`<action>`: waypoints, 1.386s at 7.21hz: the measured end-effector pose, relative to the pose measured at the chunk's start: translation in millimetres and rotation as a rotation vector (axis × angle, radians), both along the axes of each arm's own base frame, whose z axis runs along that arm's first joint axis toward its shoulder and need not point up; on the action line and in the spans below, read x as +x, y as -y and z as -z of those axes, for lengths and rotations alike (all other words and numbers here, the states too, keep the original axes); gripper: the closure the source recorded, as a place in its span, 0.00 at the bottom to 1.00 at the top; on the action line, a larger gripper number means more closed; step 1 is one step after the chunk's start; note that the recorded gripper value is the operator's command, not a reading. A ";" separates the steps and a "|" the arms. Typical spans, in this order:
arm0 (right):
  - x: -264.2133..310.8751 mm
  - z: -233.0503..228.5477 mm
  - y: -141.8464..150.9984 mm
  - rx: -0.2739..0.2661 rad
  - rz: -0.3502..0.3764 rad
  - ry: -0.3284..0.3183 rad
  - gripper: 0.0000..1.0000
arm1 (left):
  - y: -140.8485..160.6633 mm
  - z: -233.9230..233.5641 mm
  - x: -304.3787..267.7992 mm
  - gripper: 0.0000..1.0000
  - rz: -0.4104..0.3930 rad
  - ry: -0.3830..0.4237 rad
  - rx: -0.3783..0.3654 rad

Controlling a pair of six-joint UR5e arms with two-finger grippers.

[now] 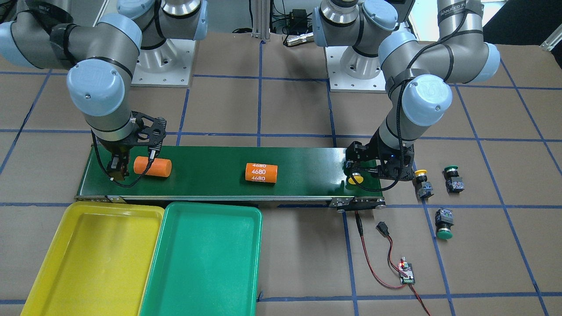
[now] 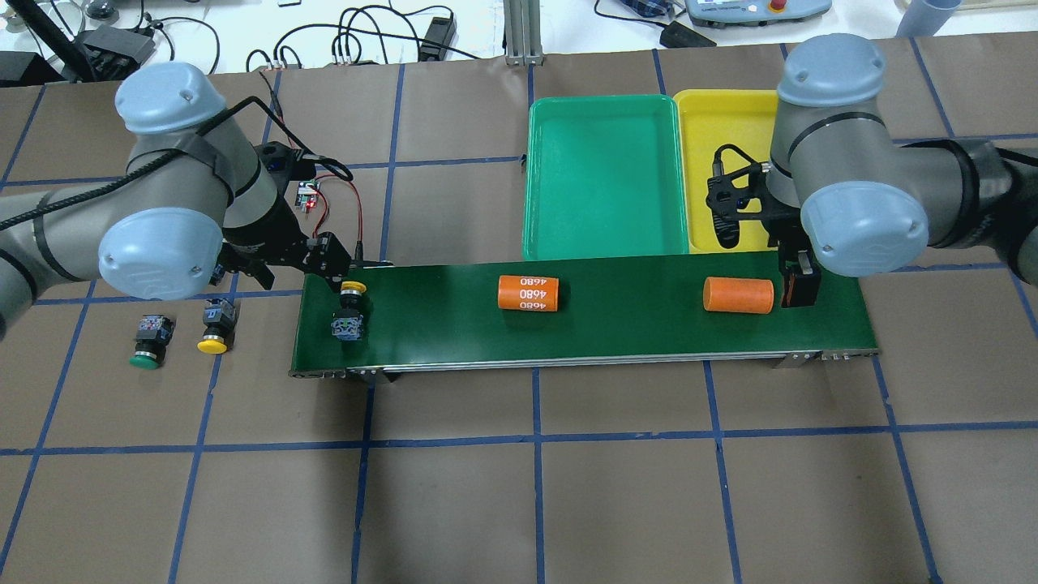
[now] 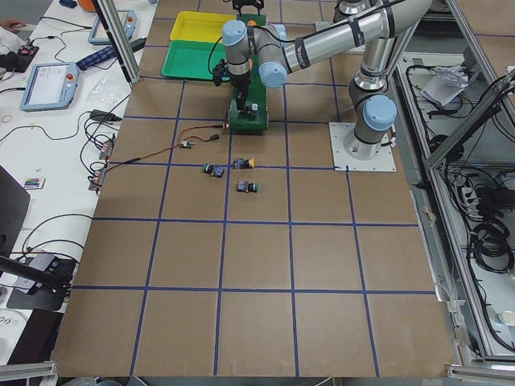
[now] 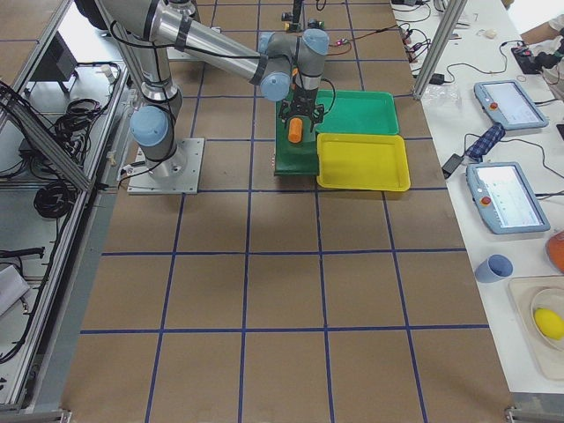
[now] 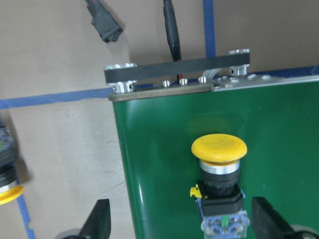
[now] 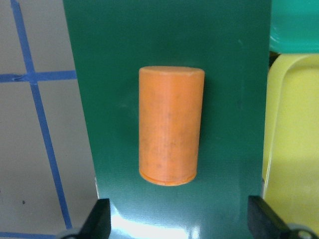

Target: Sort buttons by color to trays

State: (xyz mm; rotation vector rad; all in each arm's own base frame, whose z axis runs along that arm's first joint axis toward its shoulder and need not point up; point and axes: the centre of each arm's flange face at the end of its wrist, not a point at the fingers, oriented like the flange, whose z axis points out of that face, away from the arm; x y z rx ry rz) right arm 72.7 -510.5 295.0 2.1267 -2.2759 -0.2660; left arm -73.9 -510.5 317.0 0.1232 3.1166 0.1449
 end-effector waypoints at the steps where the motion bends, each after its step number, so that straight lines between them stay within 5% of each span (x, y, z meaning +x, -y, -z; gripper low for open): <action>1: -14.9 0.6 3.3 -0.005 0.004 0.070 0.00 | 1.6 -6.9 16.0 0.00 -0.013 0.034 0.004; 10: -22.8 31.9 -20.6 -0.039 -0.054 0.193 0.00 | 16.0 15.7 145.2 0.00 -0.033 0.049 -0.004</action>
